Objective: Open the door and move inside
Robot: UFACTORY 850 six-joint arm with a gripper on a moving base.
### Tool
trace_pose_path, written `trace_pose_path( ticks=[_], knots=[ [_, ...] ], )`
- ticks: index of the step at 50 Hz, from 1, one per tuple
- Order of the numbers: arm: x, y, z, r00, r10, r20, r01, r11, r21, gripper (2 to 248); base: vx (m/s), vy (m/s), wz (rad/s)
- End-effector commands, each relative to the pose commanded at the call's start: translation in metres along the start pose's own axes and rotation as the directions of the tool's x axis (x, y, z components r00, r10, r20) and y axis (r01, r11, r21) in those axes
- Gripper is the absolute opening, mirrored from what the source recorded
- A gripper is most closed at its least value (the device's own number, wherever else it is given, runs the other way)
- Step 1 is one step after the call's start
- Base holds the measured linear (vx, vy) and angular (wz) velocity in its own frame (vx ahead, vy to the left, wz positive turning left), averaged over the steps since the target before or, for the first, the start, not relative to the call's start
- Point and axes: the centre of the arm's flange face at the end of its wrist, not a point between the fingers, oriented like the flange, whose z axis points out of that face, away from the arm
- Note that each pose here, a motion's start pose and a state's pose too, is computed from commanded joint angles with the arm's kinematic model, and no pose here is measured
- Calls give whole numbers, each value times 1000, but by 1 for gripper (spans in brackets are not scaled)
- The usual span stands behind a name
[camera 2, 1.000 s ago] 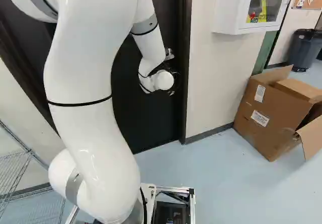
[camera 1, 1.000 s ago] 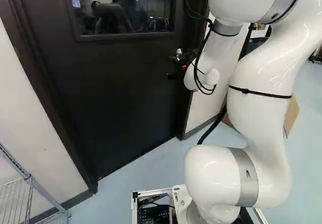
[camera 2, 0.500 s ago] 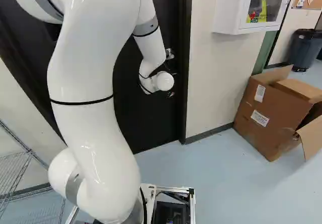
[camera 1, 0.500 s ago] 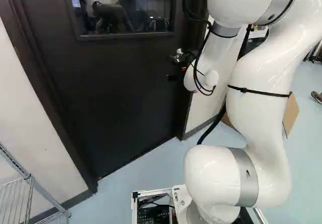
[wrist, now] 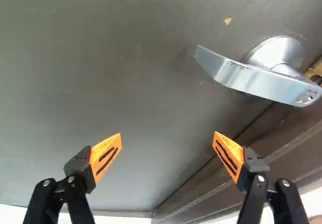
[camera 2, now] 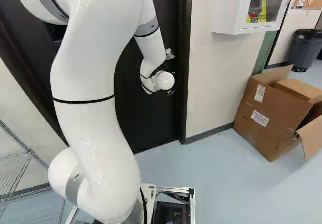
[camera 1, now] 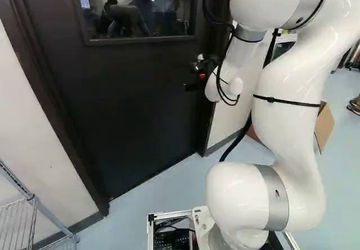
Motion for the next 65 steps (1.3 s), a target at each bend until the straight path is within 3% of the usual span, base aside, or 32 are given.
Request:
trace_pose_path(
  ticks=[22,65],
  knots=[
    [9,-8,31,999,-44,-25,46,997,62,247,0,0,0],
    [32,-21,111,991,-90,-95,101,987,124,247,0,0,0]
  ],
)
